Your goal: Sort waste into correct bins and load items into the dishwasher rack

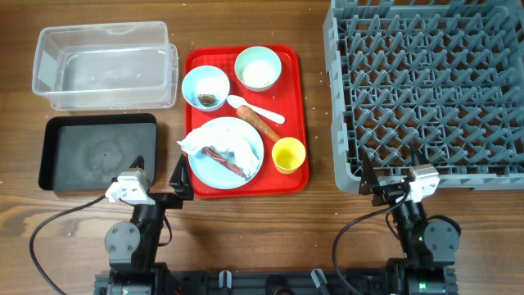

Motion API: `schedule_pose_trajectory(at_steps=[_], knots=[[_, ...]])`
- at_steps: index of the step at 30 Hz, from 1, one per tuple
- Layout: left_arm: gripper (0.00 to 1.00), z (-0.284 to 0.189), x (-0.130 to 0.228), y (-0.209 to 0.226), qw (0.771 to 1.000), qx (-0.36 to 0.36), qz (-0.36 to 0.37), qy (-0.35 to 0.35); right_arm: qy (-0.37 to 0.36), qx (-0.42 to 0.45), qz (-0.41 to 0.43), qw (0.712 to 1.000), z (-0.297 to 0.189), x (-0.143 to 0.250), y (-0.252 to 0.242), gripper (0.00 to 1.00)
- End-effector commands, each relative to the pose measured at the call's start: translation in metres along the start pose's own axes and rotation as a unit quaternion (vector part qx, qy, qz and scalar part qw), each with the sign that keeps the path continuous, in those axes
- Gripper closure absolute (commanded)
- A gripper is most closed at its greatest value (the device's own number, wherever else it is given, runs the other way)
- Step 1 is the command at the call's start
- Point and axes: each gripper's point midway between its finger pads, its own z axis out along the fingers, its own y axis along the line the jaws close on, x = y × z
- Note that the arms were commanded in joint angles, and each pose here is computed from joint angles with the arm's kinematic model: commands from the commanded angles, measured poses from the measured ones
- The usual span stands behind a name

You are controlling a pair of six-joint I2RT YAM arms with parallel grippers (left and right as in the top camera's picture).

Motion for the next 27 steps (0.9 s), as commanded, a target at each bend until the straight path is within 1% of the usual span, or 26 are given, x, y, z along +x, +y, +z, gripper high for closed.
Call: schedule_pose_trajectory(at_steps=[1,13,19,23,27], knots=[[0.00,0.000,0.001,0.004,1.000,-0.008,0.003,-0.001,-0.004,-0.007,-0.010,1.000,0.000,-0.001,0.003,0.00],[0.00,0.000,0.000,0.005,1.000,-0.013,0.003,-0.003,-0.006,-0.009,-0.009,1.000,0.000,-0.002,0.003,0.00],[0.00,0.000,-0.005,-0.005,1.000,0.013,0.004,-0.010,-0.008,-0.061,-0.002,0.998,-0.002,-0.005,0.021,0.00],[0.00,-0.006,-0.030,-0.015,0.999,0.023,0.008,-0.028,-0.031,-0.066,-0.002,0.997,-0.006,-0.028,0.024,0.00],[0.00,-0.011,-0.053,-0.023,1.000,0.020,0.008,-0.019,-0.059,-0.067,-0.010,0.996,-0.013,-0.062,0.026,0.00]])
